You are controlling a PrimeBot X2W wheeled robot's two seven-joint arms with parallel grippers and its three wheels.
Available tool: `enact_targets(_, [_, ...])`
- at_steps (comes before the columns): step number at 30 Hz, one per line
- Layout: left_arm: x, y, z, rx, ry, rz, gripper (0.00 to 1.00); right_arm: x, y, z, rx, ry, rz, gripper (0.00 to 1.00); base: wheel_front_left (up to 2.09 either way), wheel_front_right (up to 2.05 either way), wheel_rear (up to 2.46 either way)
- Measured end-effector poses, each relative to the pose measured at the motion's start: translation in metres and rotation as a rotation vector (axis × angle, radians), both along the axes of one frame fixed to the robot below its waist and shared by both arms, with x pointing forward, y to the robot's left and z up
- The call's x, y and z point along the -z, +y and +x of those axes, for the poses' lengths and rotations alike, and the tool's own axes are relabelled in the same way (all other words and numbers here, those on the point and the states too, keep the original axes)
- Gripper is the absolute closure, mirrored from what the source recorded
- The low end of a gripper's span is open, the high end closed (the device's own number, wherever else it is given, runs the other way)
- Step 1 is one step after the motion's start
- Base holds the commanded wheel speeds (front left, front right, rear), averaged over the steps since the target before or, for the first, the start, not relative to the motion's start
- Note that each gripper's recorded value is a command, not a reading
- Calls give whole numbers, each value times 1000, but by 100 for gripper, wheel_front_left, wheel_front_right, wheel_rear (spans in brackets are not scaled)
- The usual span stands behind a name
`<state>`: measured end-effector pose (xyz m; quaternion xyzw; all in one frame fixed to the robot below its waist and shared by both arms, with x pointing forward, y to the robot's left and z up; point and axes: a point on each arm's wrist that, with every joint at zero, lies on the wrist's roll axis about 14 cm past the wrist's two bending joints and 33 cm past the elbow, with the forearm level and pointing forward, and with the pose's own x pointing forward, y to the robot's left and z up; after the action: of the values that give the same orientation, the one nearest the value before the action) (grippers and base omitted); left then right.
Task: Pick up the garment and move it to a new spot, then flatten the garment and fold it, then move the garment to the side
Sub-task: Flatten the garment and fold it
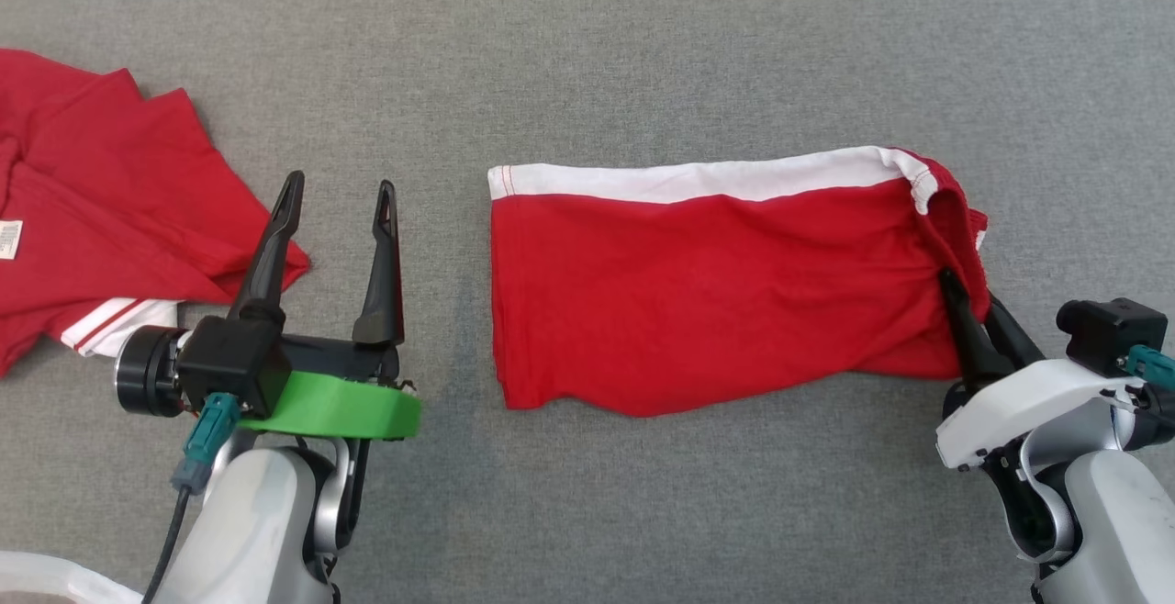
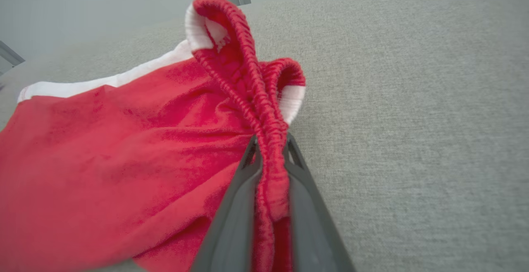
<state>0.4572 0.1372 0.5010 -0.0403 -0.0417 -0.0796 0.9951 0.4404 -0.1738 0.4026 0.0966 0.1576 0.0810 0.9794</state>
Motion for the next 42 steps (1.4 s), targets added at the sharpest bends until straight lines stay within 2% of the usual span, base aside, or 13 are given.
enact_targets(6, [-5, -2, -4, 1, -10, -8, 0, -35, 43, -2, -125, 24, 170, 100, 0, 0, 0])
enact_targets(15, [-3, 1, -6, -12, 2, -13, 0, -54, 142, -18, -395, 227, 490, 100, 0, 0, 0])
enact_targets(23, [1, 7, -7, -37, 16, -16, 0, -49, 205, -12, -501, 274, 555, 100, 0, 0, 0])
enact_targets(28, [5, 11, -8, -51, 28, -14, 0, -46, 225, -9, -527, 267, 566, 100, 0, 0, 0])
enact_targets(29, [5, 12, -8, -53, 29, -15, 0, -47, 228, -8, -531, 260, 569, 76, 0, 0, 0])
enact_targets(30, [6, 12, -9, -55, 31, -15, 0, -48, 232, -7, -536, 247, 568, 58, 0, 0, 0])
enact_targets(31, [6, 12, -9, -54, 33, -16, 0, -50, 234, -7, -543, 234, 567, 6, 0, 0, 0])
enact_targets(32, [7, 12, -9, -55, 35, -17, 0, -53, 238, -7, -553, 218, 566, 0, 0, 0, 0])
enact_targets(36, [7, 12, -10, -60, 37, -21, 0, -72, 240, -2, -592, 49, 499, 0, 0, 0, 0])
enact_targets(42, [1, 12, -10, -61, 22, -27, 0, -88, 211, 7, -577, -192, 372, 0, 0, 0, 0])
